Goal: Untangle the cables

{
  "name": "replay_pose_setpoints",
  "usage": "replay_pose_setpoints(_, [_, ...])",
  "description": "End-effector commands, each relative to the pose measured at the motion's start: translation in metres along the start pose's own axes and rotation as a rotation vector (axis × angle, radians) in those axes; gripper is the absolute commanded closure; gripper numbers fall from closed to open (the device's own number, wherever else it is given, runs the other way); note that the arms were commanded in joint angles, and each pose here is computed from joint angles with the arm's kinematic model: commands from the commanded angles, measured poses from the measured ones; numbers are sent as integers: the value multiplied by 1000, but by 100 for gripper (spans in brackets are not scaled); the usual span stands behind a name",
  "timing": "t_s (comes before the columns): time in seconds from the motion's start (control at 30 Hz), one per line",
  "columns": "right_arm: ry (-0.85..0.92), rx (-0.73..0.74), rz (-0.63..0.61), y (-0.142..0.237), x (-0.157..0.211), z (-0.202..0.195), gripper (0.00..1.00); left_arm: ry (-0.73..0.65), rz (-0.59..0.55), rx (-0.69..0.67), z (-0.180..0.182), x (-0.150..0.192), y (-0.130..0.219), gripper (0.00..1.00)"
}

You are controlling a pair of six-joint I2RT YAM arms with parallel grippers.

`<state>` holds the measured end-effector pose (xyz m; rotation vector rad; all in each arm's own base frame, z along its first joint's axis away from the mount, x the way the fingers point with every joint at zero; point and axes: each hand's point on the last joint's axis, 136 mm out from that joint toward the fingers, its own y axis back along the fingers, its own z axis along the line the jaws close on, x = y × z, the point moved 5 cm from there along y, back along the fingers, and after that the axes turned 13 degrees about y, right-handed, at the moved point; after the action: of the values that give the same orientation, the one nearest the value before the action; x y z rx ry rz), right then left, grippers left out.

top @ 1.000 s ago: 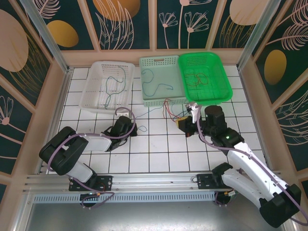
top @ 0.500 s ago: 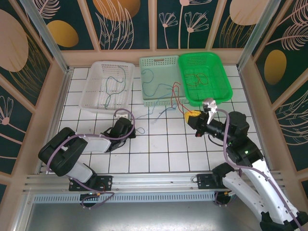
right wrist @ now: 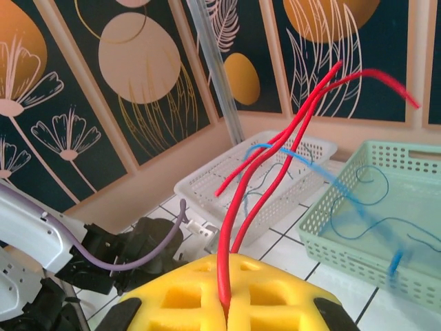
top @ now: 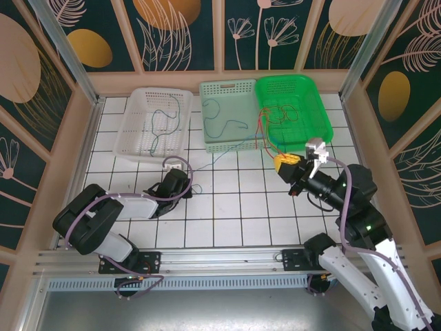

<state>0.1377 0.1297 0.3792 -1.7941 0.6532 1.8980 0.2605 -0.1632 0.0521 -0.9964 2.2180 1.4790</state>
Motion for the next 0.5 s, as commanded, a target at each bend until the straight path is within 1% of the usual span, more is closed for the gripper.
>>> replay_pose_setpoints(0.0, [-16, -18, 6, 2, -2, 2, 100, -41, -14, -48, 8, -1, 5, 100])
replay_pose_setpoints(0.2, [-160, -31, 105, -13, 45, -3, 100, -83, -77, 4, -9, -22, 20, 100])
replay_pose_setpoints(0.3, [-200, -31, 109, -15, 62, -4, 100, -106, -119, 23, -16, -33, 30, 100])
replay_pose_setpoints(0.47, [-287, -44, 120, -21, 90, -5, 100, -102, -197, 53, -21, -49, 49, 100])
